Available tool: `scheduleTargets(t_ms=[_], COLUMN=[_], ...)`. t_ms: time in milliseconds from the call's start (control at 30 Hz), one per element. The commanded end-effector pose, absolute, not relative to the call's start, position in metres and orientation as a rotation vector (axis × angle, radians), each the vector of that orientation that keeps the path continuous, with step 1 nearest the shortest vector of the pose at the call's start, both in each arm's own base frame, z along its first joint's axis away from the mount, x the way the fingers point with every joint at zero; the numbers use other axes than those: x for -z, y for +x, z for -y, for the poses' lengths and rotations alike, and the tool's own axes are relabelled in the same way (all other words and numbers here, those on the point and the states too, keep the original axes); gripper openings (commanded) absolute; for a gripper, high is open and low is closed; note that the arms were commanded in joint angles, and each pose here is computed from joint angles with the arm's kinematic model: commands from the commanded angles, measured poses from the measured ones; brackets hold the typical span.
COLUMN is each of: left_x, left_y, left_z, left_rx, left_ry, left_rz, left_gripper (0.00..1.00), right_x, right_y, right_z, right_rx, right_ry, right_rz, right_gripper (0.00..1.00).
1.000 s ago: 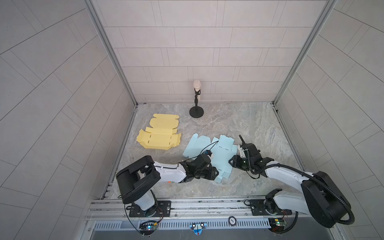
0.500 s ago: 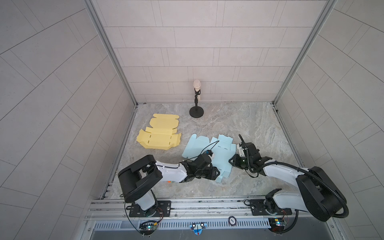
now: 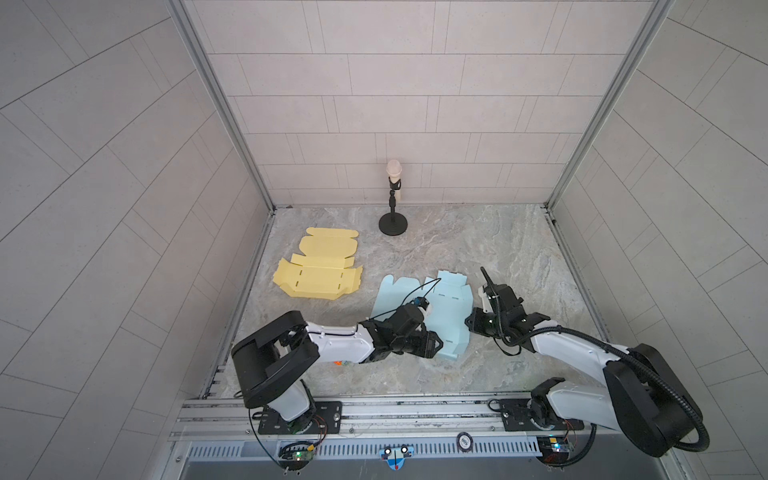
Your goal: Fold the paper box
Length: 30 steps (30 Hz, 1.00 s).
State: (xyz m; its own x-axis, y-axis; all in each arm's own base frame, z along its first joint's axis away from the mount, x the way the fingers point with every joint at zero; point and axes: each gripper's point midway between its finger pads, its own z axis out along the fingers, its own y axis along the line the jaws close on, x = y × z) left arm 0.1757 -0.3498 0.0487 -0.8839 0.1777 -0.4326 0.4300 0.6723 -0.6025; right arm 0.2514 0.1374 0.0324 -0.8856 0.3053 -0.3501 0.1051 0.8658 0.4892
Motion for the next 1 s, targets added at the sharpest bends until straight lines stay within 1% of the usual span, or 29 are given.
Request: scheduleTargets(t_ms=[0,133,233,333,400,533,700,833,967], left_x=[-0.058,-0.069,-0.067,-0.064,-0.057,-0.042,-0.029,-0.024,-0.022], left_y=[0.183,0.202,0.220,0.234,0.241,0.243,0.241,0.238,0.235], left_z=[0.349,0.326,0.302,0.292,0.290,0.292,0.291,0.290,0.290], left_rx=[1.036,0.999,0.902,0.852,0.822,0.819,0.829,0.851,0.866], left_ry=[0.476,0.404,0.381,0.377,0.367,0.342,0.310,0.294,0.288], left_rz=[-2.526,-2.486,-2.504,-2.511,-2.526,-2.546,-2.561,-2.570,-2.571], left_gripper=[0.55,0.55,0.55,0.55,0.55,0.54,0.54,0.54,0.54], right_x=[-0.031,-0.033,-0.033,-0.032,-0.032,-0.031,-0.035,-0.036,-0.035], right_y=[0.246,0.240,0.239,0.241,0.244,0.248,0.253,0.255,0.255], right_z=[-0.120,-0.107,-0.102,-0.099,-0.100,-0.106,-0.113,-0.114,-0.111], right_rx=[-0.512,-0.381,-0.308,-0.271,-0.276,-0.332,-0.417,-0.466,-0.464], right_ry=[0.292,0.218,0.155,0.132,0.135,0.170,0.207,0.247,0.258], right_rz=[-2.661,-2.715,-2.754,-2.762,-2.763,-2.748,-2.708,-2.675,-2.672], right_gripper=[0.11,0.13,0.14,0.15,0.16,0.23,0.28,0.29,0.24])
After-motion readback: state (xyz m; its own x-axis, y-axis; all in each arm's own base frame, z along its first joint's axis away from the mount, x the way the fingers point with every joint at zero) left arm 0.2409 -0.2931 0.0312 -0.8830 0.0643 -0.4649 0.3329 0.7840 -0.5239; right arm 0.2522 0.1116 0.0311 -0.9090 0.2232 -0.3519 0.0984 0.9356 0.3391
